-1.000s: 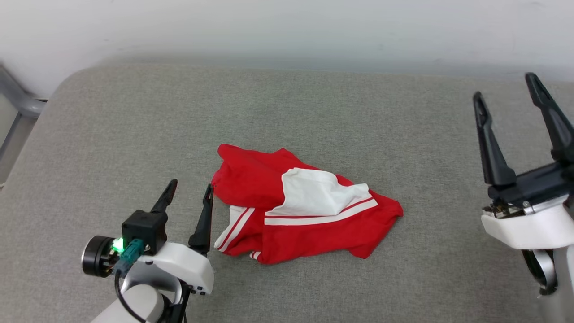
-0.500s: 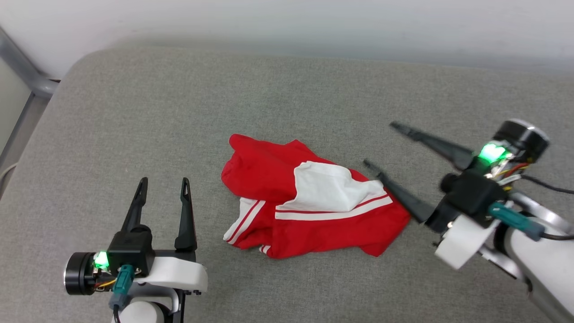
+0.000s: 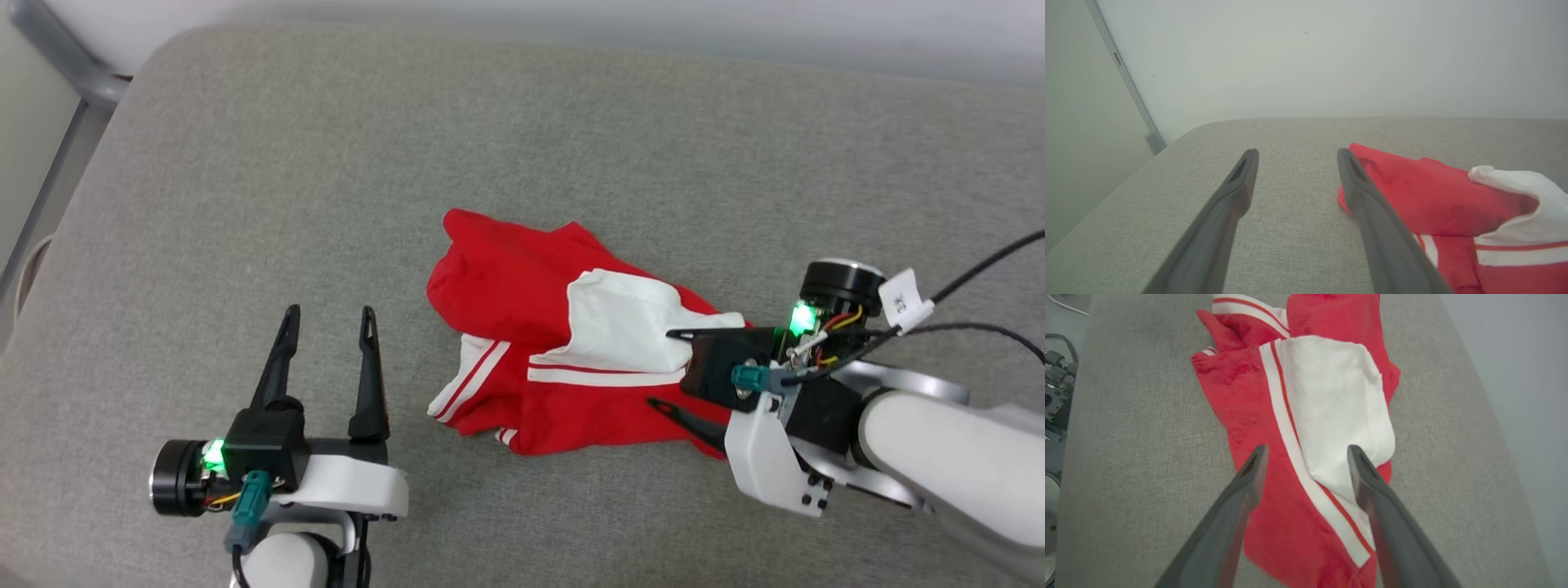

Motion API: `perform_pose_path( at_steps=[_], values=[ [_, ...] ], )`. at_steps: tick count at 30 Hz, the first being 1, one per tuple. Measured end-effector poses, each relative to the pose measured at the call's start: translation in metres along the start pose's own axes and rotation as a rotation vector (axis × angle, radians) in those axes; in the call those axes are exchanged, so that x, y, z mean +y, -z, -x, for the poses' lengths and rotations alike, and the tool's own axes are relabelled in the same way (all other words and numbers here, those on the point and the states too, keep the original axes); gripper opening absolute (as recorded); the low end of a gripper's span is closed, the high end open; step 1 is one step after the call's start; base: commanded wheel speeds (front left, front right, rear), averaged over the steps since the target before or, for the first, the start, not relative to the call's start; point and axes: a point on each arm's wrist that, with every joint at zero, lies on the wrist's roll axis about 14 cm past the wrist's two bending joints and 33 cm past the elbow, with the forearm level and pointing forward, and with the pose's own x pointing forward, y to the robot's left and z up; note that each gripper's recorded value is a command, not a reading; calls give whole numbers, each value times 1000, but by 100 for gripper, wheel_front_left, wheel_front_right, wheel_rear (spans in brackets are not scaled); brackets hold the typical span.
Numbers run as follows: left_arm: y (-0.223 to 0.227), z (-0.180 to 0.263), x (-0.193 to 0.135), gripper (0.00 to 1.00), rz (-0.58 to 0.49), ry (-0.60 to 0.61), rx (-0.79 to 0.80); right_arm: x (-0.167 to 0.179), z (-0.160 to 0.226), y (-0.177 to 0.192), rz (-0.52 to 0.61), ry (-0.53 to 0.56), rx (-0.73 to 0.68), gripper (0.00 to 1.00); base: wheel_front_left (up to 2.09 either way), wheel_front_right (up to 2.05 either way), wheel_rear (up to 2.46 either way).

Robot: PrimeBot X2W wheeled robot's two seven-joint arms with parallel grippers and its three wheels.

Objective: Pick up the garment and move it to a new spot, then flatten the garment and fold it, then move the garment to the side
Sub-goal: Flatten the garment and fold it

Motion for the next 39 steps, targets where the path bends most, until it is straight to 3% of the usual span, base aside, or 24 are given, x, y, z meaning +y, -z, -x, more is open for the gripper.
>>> perform_pose_path(
  at_steps=[5,11,12,13,14,21,28,33,39],
  values=[
    [6,-5,0,100,2,-7,15,-7,-24,18,6,-12,47,100,0,0,0],
    [20,-4,7,100,-2,-31,56,8,-45,45,7,-59,110,100,0,0,0],
    [22,-4,8,100,-6,-33,60,8,-47,48,7,-61,112,40,0,0,0],
    [23,-5,10,100,-8,-36,63,8,-48,50,3,-61,114,9,0,0,0],
    [23,-5,10,100,-7,-38,65,8,-48,52,3,-60,118,0,0,0,0],
    [21,-9,3,100,3,-18,53,-4,-39,31,-19,-12,-24,0,0,0,0],
    [14,-7,-6,100,18,11,32,-46,-2,-7,-167,171,-283,0,0,0,0],
    [12,-8,-18,100,31,49,23,-68,36,12,-308,348,-367,0,0,0,0],
    [11,-9,-30,100,42,87,19,-93,91,73,-478,621,-348,0,0,0,0]
  ],
)
